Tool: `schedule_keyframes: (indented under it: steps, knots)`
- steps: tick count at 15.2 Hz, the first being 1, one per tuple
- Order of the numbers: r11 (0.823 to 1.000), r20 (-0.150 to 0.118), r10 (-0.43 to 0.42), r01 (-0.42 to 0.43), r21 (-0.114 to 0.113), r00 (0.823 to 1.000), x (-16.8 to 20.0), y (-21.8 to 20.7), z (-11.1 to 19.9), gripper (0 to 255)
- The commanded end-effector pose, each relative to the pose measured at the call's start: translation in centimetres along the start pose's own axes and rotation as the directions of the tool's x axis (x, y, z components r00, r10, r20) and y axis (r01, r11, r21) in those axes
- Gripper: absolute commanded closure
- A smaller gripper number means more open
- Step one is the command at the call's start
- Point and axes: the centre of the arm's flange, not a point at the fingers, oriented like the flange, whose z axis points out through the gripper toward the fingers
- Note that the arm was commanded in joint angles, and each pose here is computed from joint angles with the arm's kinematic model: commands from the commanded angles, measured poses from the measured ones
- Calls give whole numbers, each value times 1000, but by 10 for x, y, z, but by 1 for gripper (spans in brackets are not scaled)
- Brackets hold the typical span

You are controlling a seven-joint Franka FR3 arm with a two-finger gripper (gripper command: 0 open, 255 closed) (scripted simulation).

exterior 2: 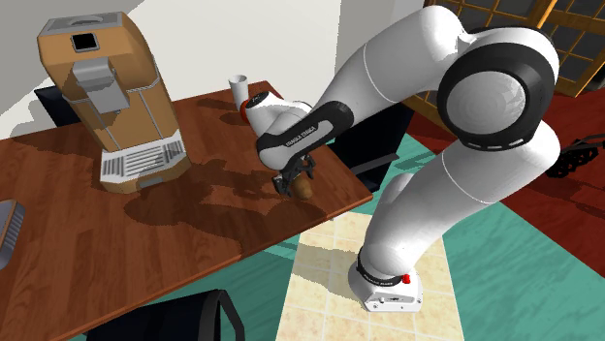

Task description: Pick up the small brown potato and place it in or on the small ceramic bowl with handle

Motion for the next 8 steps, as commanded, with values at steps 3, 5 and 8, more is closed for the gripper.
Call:
schedule_keyframes:
  steps: [3, 5, 8]
  knots:
    - [1000, -1, 0, 0, 0, 1000, 0, 0, 4, 0]
    - [1000, -1, 0, 0, 0, 1000, 0, 0, 4, 0]
    - [1000, -1, 0, 0, 0, 1000, 0, 0, 4, 255]
